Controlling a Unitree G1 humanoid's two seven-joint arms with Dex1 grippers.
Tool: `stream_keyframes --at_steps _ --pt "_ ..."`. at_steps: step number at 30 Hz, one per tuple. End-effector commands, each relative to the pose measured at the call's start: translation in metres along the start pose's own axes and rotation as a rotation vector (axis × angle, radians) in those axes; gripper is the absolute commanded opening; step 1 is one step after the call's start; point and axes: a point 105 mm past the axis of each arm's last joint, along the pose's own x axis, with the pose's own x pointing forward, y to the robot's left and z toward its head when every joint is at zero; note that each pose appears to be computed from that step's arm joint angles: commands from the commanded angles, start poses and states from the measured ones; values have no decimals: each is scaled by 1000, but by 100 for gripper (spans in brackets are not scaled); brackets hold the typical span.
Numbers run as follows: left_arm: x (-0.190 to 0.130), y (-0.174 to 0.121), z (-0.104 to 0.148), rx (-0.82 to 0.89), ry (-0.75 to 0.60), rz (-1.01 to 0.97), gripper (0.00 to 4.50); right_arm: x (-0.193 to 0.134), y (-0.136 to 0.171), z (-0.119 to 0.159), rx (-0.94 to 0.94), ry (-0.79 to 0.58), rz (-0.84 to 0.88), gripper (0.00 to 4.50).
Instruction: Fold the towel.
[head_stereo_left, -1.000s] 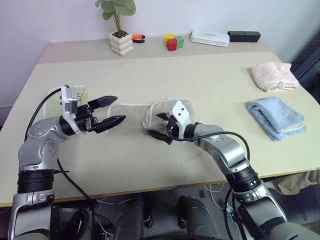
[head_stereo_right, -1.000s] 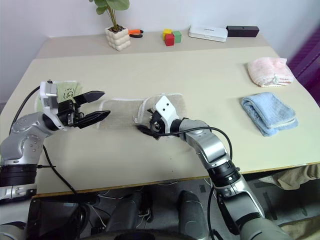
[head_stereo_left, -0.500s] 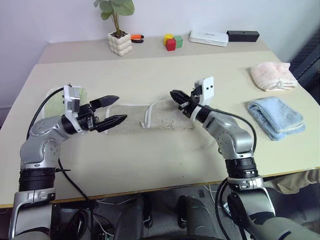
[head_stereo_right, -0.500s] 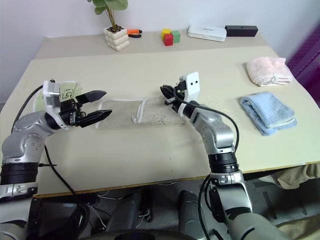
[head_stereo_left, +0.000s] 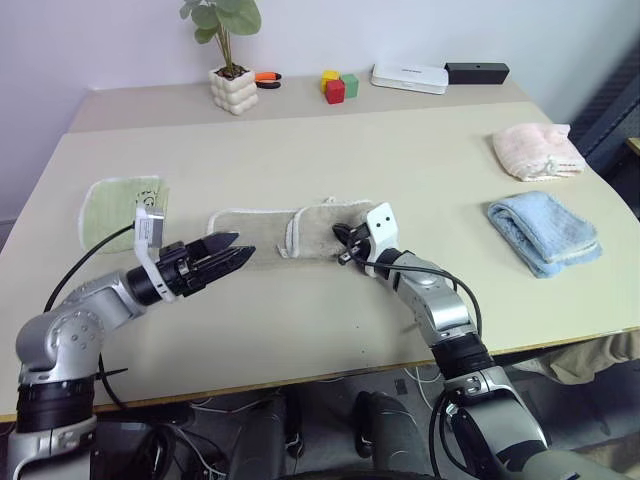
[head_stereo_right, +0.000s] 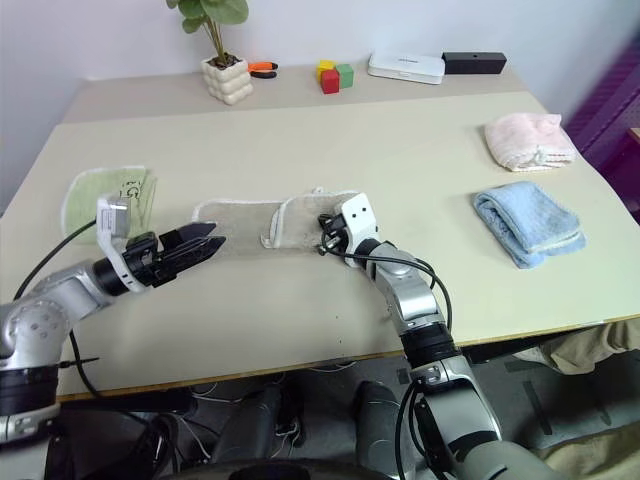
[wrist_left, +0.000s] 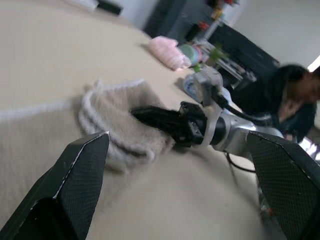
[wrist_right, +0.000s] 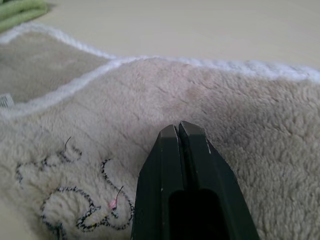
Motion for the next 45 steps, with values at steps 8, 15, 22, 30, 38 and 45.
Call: stream_keyframes --at_steps 8,15,22,30,38,45 --pt "-15 -10 -15 -293 -143 207 450 -9 -4 44 -57 -126 76 383" --pt "-30 11 -16 -414 -286 387 450 -29 -18 69 -10 -168 137 442" --pt "-32 16 -36 -562 -306 502 450 -70 -25 90 -40 -165 293 442" --pt "-18 33 -40 -650 -315 562 450 -68 -21 80 -55 -140 259 442" --pt "15 46 -53 -767 -229 546 396 -70 -29 87 -89 -152 203 450" --pt "20 49 -33 -732 -295 517 62 -78 -44 83 -110 -131 132 450"
